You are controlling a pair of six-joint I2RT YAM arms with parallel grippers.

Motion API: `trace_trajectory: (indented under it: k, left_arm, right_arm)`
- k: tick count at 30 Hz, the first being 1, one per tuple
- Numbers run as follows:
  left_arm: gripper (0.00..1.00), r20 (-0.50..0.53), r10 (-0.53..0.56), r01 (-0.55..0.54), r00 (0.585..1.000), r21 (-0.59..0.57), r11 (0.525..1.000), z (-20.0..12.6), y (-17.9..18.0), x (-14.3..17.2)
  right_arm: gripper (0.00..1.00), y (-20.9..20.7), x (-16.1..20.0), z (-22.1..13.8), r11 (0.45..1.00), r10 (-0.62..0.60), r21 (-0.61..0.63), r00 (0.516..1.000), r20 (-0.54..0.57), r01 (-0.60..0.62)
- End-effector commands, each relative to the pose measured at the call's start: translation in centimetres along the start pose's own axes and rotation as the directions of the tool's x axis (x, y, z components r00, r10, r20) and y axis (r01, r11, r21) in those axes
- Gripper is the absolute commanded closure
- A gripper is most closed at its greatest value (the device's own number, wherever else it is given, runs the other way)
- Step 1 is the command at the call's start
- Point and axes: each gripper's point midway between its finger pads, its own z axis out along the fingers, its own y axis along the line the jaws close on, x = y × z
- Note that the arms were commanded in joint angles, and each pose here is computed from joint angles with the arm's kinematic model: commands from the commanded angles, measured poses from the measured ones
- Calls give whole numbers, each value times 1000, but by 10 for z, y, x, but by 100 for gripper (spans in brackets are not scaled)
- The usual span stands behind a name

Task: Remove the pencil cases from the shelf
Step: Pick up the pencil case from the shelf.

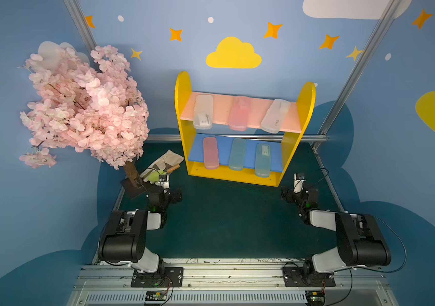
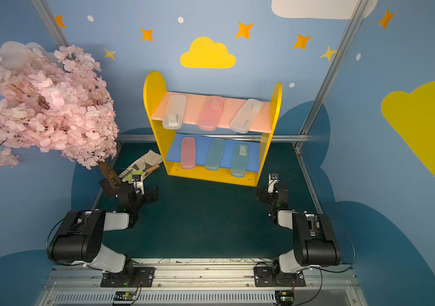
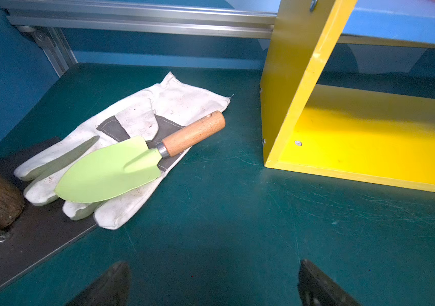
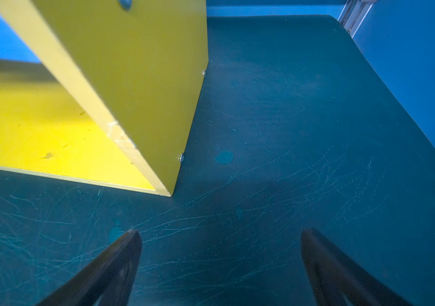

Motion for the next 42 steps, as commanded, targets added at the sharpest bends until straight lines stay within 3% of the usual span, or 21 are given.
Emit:
trace_trajectory:
  k: [1, 31, 35, 38, 42]
  left_arm:
    - [0, 28, 11, -11, 1000, 3, 1000, 1, -1, -12]
    - [0, 28, 11, -11, 1000, 2, 1000, 1, -1, -12]
    - [0, 40, 16, -15, 999, -25, 1000, -7, 0, -33]
    - [0, -37, -78, 74, 996, -86, 994, -26, 8, -57]
    - [0, -15, -320, 316, 947, -129, 940, -60, 13, -84]
  right_arm:
    - [1, -1, -14, -2, 1000, -3, 6, 1000, 30, 3]
    - [2, -1, -14, -2, 1000, -2, 4, 1000, 29, 2]
    - [1, -13, -29, -10, 997, 32, 71, 999, 20, -34]
    - [1, -18, -47, -29, 992, 89, 98, 995, -45, -85]
    - [1, -17, -73, -56, 979, 192, 86, 978, -80, -185]
